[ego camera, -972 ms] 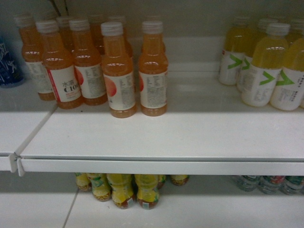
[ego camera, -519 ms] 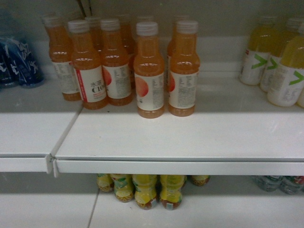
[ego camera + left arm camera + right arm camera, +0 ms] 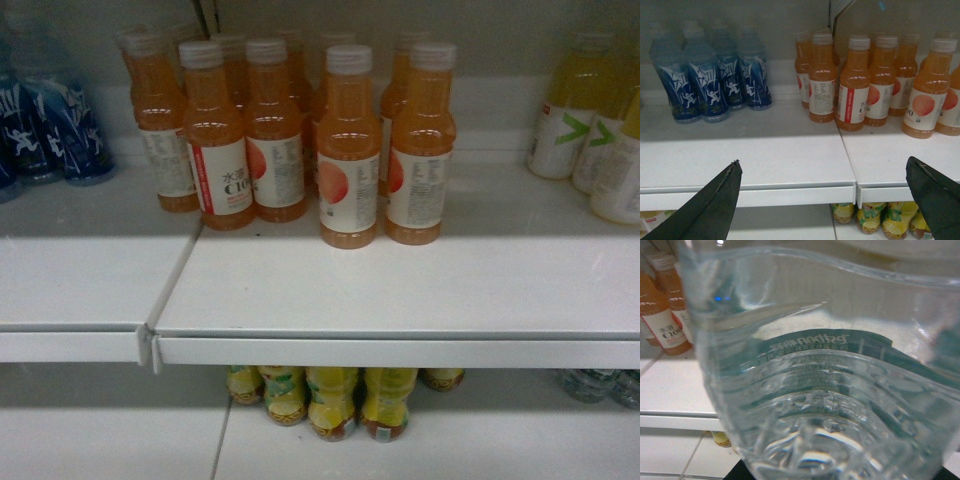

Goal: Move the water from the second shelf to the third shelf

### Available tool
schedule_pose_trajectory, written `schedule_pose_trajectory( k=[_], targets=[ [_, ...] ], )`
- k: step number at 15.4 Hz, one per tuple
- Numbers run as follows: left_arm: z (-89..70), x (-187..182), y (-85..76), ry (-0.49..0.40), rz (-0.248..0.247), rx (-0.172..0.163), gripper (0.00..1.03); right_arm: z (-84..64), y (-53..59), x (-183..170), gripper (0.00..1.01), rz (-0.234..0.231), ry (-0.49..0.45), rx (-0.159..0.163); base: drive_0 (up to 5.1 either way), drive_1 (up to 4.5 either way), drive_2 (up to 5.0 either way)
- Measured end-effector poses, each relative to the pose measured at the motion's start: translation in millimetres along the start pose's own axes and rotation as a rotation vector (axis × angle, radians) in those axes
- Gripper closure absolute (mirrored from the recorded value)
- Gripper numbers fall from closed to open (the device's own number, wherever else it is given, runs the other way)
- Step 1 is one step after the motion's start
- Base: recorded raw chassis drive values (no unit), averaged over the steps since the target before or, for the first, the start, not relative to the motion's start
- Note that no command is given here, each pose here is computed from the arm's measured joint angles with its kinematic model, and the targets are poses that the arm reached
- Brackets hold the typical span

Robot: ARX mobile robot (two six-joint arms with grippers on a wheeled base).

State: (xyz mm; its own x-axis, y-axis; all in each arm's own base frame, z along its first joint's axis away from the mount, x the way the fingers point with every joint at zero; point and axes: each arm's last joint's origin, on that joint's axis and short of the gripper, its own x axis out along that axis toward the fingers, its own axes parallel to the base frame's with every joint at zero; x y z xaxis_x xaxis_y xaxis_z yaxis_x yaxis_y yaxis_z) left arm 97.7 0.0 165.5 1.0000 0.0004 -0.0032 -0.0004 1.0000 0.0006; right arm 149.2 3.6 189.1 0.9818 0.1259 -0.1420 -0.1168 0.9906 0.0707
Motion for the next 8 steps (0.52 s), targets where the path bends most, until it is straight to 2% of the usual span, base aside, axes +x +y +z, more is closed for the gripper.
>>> schedule_pose_trajectory(
  k=[8],
  targets=[
    [0.1,0.0,0.0,-0.001,0.0,0.0,0.05,0.5,0.0,0.0,0.62,0.001,-0.005,-0.001,-5.0,2.43,2.4]
  ],
)
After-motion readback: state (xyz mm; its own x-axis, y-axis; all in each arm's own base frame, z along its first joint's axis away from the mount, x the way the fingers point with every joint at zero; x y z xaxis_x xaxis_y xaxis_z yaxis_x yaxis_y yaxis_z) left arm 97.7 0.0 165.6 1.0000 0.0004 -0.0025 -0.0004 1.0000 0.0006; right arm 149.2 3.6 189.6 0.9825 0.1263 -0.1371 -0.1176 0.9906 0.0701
